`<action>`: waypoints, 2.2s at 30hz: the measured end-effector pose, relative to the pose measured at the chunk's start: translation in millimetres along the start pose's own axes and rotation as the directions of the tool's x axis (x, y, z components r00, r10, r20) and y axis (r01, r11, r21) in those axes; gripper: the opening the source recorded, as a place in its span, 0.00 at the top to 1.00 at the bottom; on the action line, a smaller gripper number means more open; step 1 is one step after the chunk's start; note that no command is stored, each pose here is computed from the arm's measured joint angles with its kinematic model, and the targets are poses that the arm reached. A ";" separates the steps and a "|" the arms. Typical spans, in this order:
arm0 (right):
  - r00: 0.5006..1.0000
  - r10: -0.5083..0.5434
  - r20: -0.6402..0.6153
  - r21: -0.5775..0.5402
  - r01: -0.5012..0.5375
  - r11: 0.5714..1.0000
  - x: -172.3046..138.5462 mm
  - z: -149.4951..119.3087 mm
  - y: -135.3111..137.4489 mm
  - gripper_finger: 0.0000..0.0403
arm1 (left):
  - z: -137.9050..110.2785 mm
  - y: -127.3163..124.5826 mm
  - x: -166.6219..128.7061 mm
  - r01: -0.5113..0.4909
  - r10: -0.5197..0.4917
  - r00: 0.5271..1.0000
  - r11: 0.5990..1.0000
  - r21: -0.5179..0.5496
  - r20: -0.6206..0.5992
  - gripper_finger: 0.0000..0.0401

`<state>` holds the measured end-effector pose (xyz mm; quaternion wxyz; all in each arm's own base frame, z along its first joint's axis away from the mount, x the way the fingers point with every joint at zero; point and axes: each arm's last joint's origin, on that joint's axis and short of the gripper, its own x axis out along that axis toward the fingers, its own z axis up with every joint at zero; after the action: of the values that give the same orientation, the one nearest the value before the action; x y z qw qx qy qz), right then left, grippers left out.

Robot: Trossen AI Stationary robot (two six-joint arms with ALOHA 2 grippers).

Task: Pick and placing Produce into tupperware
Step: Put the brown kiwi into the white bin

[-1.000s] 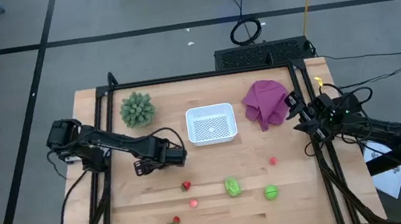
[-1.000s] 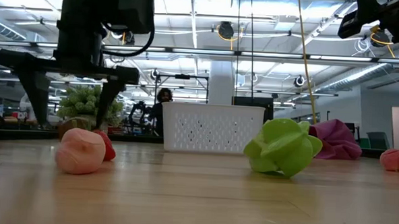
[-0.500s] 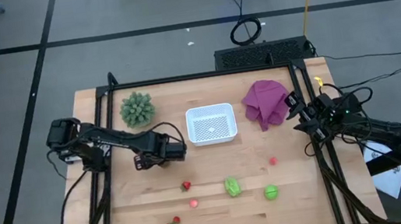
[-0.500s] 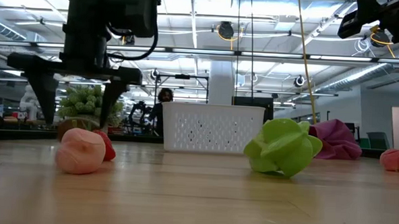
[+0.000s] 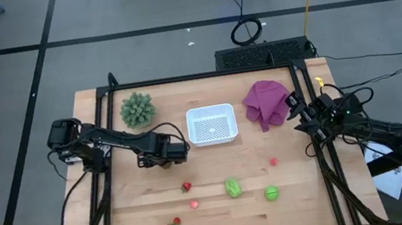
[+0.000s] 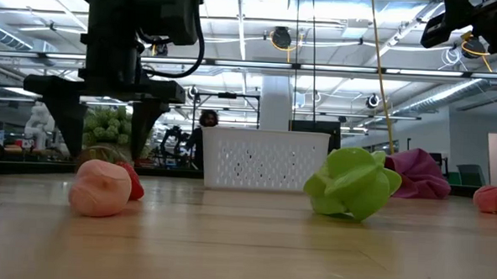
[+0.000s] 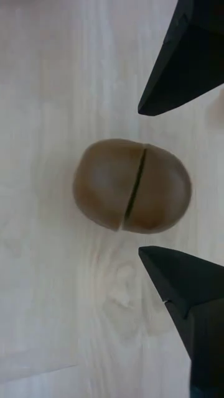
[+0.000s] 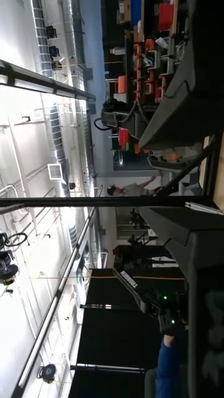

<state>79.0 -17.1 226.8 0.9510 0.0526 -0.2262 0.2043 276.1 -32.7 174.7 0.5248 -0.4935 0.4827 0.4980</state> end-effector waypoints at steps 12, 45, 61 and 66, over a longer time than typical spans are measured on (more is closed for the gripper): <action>1.000 0.000 0.001 0.000 0.000 1.000 0.0 0.1 0.0 0.63 | -4.7 -1.5 6.5 -0.018 0.018 1.000 1.000 0.011 -0.018 0.16; 1.000 0.006 0.011 0.039 -0.007 0.999 -0.1 1.4 0.9 0.63 | 7.7 -8.7 23.4 -0.049 0.049 0.999 0.998 0.028 0.008 0.16; 1.000 0.007 0.012 0.036 -0.007 0.999 -0.1 1.4 0.9 0.63 | 7.5 -9.6 23.4 -0.039 0.038 0.999 0.998 0.047 0.006 0.38; 1.000 0.006 0.012 0.036 -0.007 0.999 -0.1 1.4 0.9 0.63 | 7.5 -9.6 23.2 -0.039 0.038 0.999 0.998 0.056 0.006 0.38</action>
<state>78.0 -16.6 228.0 0.9478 0.0703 -0.2281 0.2112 286.7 -24.3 152.2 0.5299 -0.4681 0.5044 0.4956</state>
